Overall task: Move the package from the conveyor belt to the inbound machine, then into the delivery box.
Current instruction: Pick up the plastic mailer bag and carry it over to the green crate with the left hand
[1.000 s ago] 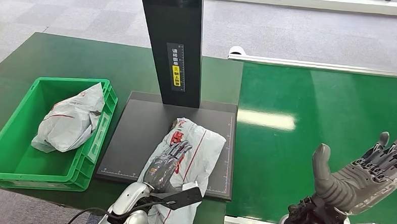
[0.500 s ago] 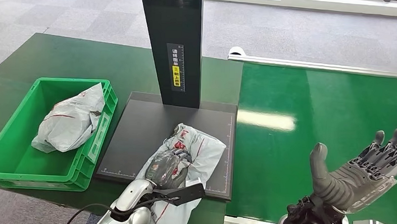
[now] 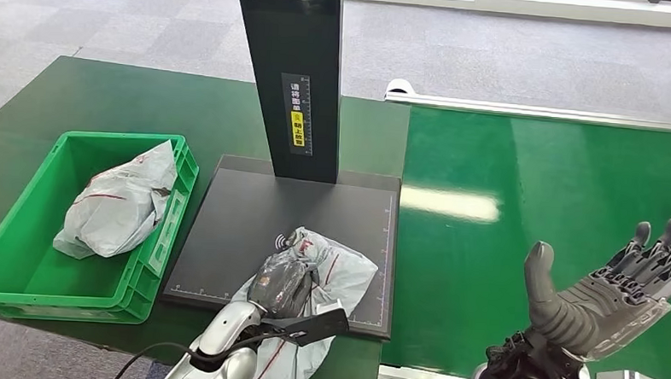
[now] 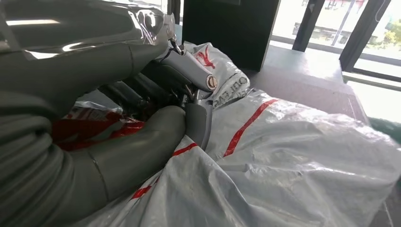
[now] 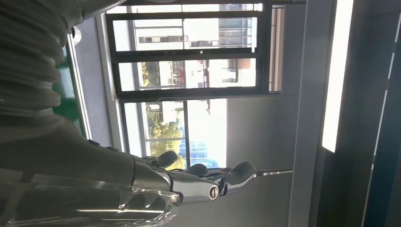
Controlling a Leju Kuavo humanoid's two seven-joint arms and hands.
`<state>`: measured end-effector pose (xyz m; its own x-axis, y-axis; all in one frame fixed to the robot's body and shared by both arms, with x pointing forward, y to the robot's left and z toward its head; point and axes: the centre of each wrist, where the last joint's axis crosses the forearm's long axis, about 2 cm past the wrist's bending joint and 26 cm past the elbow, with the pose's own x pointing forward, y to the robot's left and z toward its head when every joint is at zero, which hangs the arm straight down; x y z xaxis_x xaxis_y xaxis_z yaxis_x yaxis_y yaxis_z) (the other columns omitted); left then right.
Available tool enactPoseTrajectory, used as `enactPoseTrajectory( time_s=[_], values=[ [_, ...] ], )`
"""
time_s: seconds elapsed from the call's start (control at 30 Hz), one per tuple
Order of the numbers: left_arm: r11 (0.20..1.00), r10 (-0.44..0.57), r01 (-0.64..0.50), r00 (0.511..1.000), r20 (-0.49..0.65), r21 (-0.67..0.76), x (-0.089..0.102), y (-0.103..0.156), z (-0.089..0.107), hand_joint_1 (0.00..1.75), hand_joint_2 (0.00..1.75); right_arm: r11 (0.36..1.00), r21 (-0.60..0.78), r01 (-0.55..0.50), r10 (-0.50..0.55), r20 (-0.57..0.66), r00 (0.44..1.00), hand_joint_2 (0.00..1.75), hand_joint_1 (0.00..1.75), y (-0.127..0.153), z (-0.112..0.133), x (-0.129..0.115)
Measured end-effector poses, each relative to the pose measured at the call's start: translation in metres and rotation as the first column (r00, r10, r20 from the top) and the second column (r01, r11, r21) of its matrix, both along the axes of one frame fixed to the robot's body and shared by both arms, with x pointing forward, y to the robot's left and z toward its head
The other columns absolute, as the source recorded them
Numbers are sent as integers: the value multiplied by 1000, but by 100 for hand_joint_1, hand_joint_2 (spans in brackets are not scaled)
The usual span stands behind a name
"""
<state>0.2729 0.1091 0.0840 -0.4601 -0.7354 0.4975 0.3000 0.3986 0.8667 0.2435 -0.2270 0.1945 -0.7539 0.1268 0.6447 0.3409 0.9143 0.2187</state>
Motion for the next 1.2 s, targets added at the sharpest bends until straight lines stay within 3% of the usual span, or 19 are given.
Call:
enactPoseTrajectory(
  time_s=[0.17, 0.27, 0.43, 0.57, 0.97, 1.1, 1.2],
  values=[
    [999, 5, -4, 1000, 19, -44, -1, 1, 0, 175, 175, 1000, 1, 5, -5, -1, 1000, 175, 0, -1, 0, 0],
    [988, 28, -20, 998, 48, -151, -5, 3, 1, 175, 175, 1000, 3, 8, -8, -2, 1000, 175, 0, -1, 0, 0],
    [922, 103, -50, 988, 118, -383, -9, 12, 20, 175, 175, 1000, 13, 20, -20, -3, 1000, 175, 0, -2, -1, 0],
    [873, 145, -51, 977, 158, -485, -11, 20, 33, 175, 175, 1000, 19, 25, -25, -4, 1000, 175, 0, -1, -1, 0],
    [814, 134, -18, 978, 158, -580, -17, 32, 42, 175, 175, 999, 33, 31, -31, -7, 1000, 175, 0, -1, -1, 0],
    [798, 207, -38, 954, 216, -601, -14, 39, 47, 175, 175, 999, 32, 31, -31, -7, 1000, 175, 0, -1, -1, 0],
    [810, 285, -51, 905, 315, -584, -2, 53, 62, 175, 175, 999, 30, 30, -30, -5, 1000, 175, 0, -1, -1, 0]
  ],
)
